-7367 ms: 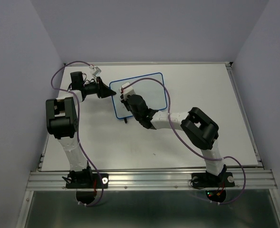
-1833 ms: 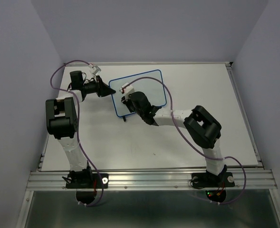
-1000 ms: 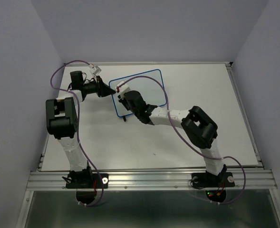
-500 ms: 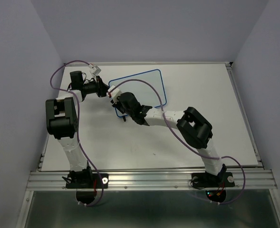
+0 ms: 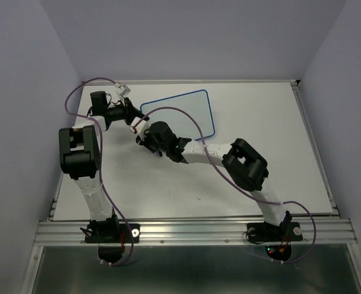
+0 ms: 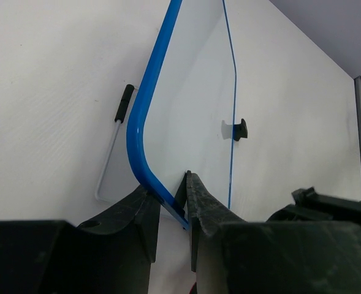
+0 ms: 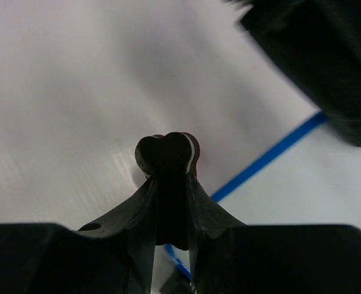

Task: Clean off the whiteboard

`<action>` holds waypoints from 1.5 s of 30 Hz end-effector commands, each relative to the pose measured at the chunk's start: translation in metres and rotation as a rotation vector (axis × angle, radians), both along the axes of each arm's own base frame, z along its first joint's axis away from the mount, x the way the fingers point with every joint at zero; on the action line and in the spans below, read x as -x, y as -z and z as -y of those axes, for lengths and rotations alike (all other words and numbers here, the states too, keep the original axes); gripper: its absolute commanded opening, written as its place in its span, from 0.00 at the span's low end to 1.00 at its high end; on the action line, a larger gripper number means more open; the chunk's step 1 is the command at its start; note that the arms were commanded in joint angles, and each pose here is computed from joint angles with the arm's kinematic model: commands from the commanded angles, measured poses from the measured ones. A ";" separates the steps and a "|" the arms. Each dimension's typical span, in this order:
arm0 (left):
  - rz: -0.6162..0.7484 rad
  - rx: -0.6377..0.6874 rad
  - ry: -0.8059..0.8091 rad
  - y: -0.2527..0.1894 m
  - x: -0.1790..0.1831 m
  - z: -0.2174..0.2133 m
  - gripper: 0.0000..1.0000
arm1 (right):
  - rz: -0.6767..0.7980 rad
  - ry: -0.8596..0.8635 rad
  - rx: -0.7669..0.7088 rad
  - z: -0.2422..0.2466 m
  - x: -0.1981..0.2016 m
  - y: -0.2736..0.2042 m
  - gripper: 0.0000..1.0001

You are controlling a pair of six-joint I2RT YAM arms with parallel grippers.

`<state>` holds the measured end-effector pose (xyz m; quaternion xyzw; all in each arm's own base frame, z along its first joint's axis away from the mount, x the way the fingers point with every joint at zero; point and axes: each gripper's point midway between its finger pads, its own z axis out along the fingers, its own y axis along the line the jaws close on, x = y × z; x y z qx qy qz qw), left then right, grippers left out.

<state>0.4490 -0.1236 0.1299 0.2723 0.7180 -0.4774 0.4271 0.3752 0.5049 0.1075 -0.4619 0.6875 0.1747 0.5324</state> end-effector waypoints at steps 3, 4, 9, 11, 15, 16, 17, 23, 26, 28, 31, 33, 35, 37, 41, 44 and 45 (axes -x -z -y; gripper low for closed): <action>0.158 -0.078 -0.017 -0.011 -0.016 0.000 0.00 | -0.158 -0.155 0.106 -0.012 0.043 0.069 0.01; 0.157 -0.078 -0.019 -0.011 -0.016 0.000 0.00 | -0.154 -0.152 0.104 -0.012 0.042 0.066 0.01; 0.159 -0.075 -0.026 -0.012 -0.017 -0.001 0.00 | -0.088 -0.124 0.036 -0.005 0.039 0.022 0.01; 0.159 -0.073 -0.028 -0.012 -0.018 0.000 0.00 | -0.077 -0.129 -0.014 -0.004 0.044 0.002 0.01; 0.156 -0.070 -0.031 -0.012 -0.019 -0.002 0.00 | -0.042 -0.127 -0.140 0.005 0.054 -0.047 0.01; 0.152 -0.067 -0.031 -0.012 -0.019 -0.001 0.00 | -0.025 -0.118 -0.167 0.011 0.057 -0.061 0.01; 0.156 -0.065 -0.031 -0.013 -0.019 -0.001 0.00 | -0.019 -0.092 -0.181 0.016 0.055 -0.066 0.01; 0.148 -0.060 -0.037 -0.012 -0.019 -0.001 0.00 | 0.027 0.011 -0.233 0.045 0.053 -0.092 0.01; 0.150 -0.058 -0.033 -0.013 -0.019 0.000 0.00 | 0.049 0.078 -0.227 0.064 0.040 -0.097 0.01; 0.153 -0.058 -0.035 -0.014 -0.020 0.000 0.00 | 0.045 0.098 -0.228 0.071 0.037 -0.098 0.06; 0.147 -0.063 -0.051 -0.013 -0.021 -0.002 0.00 | 0.006 0.197 -0.263 0.093 0.022 -0.102 0.12; 0.142 -0.064 -0.061 -0.013 -0.022 -0.002 0.08 | -0.006 0.289 -0.284 0.110 0.011 -0.103 0.26; 0.136 -0.063 -0.070 -0.014 -0.023 -0.003 0.19 | -0.060 0.380 -0.351 0.130 0.003 -0.105 0.45; 0.144 -0.066 -0.074 -0.018 -0.022 -0.003 0.42 | -0.091 0.478 -0.394 0.165 -0.015 -0.106 0.78; 0.155 -0.076 -0.087 -0.022 -0.020 -0.004 0.74 | -0.152 0.651 -0.491 0.223 -0.035 -0.105 1.00; 0.159 -0.079 -0.098 -0.028 -0.019 -0.005 0.99 | -0.108 0.829 -0.525 0.277 -0.045 -0.108 1.00; 0.163 -0.078 -0.097 -0.029 -0.017 -0.004 0.99 | -0.108 0.866 -0.538 0.290 -0.047 -0.108 1.00</action>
